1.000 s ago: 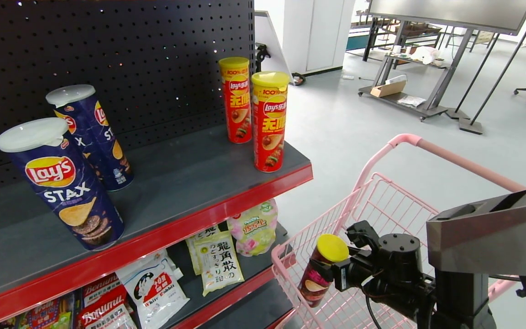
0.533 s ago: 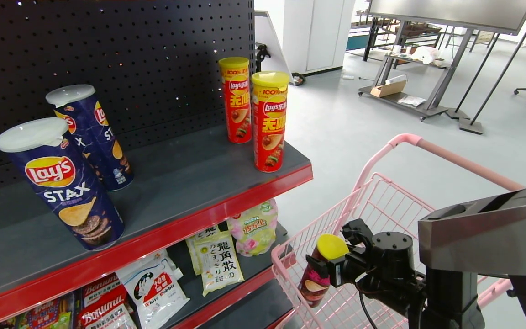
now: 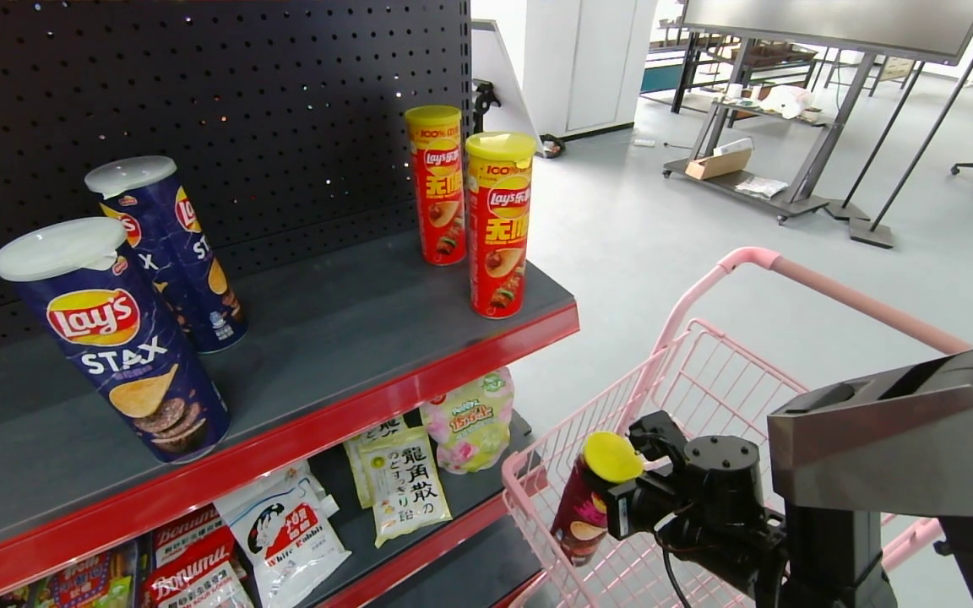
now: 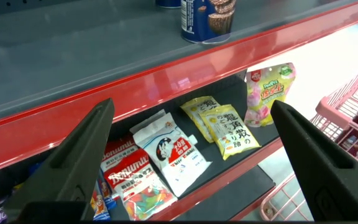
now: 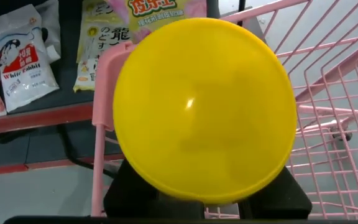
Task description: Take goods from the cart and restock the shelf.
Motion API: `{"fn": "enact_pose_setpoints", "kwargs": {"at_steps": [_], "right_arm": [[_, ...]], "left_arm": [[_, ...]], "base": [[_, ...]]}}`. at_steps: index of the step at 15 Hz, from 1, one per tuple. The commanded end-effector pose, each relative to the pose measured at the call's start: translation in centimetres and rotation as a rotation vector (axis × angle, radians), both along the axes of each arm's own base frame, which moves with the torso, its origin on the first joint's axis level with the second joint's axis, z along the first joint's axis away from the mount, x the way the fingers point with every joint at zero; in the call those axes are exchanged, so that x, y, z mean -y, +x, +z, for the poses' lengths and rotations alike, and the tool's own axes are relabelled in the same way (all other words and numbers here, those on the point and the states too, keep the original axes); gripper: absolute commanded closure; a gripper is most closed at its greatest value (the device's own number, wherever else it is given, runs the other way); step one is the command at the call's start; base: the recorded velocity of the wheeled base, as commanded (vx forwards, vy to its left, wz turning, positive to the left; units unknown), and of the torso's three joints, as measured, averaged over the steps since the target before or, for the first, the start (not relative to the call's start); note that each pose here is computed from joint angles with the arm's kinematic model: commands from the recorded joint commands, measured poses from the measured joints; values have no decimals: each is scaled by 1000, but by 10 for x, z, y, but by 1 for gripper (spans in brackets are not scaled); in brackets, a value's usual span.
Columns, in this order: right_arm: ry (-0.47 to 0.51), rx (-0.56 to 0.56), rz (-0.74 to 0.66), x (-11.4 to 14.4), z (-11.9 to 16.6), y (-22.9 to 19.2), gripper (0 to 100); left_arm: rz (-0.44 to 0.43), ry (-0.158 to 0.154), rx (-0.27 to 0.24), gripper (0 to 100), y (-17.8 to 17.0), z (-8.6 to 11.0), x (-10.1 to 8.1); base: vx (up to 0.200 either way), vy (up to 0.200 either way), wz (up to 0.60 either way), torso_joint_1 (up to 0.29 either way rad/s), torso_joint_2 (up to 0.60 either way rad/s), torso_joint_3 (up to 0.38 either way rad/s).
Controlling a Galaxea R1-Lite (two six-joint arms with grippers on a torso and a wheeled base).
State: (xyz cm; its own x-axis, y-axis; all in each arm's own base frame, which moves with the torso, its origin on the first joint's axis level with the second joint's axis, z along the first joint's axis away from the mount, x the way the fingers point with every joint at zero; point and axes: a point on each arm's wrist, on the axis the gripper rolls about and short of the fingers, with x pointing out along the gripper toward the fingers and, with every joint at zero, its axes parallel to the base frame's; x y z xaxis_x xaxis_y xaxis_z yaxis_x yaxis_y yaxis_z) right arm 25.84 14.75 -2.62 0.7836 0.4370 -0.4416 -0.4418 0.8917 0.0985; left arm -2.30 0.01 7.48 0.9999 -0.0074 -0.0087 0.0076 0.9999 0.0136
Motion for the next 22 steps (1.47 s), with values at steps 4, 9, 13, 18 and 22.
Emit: {"fn": "enact_pose_setpoints", "kwargs": {"at_steps": [4, 9, 13, 18, 22], "right_arm": [[12, 67, -26, 16, 45, -28, 100], [25, 177, -39, 30, 107, -52, 100], [10, 253, -52, 36, 133, -55, 100], [-4, 283, -59, 40, 162, -52, 100], [-24, 250, -62, 47, 223, -65, 100]], "left_arm": [[1, 0, 0, 0, 0, 0, 0], [0, -1, 0, 0, 0, 0, 0], [1, -1, 0, 0, 0, 0, 0], [0, -1, 0, 0, 0, 0, 0], [0, -1, 0, 0, 0, 0, 0]], "base": [[0, 0, 0, 0, 0, 0], [0, 0, 0, 0, 0, 0], [0, 0, 0, 0, 0, 0], [0, 0, 0, 0, 0, 0], [0, 0, 0, 0, 0, 0]]}}
